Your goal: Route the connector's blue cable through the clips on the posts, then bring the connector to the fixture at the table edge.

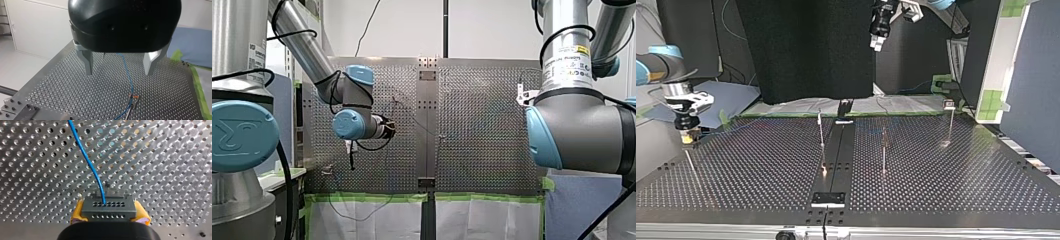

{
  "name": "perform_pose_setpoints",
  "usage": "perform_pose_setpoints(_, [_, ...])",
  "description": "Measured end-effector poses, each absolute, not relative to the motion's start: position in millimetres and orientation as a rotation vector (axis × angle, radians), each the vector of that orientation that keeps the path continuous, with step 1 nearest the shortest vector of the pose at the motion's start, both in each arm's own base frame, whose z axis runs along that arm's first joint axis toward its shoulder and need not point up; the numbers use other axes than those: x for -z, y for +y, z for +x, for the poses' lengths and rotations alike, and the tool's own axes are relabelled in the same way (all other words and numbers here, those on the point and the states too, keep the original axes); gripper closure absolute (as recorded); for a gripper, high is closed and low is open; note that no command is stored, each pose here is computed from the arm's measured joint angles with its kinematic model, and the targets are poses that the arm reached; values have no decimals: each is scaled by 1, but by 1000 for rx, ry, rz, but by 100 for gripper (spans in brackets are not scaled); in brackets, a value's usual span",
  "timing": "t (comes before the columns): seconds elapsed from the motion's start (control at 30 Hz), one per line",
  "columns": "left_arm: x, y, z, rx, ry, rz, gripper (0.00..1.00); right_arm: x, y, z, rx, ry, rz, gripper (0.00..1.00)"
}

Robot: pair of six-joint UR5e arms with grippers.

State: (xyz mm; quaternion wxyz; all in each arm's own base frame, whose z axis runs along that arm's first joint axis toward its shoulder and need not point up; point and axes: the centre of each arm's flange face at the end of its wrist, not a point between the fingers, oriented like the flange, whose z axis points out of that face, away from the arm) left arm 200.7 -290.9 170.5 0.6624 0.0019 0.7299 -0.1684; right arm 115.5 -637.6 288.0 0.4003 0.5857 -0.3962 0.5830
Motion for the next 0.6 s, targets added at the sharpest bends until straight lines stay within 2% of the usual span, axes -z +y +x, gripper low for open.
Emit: perform_pose_setpoints(0.6, [-170,-291,201,381,1650,4,0,-291,-649,99,-1460,-1017,1460,100])
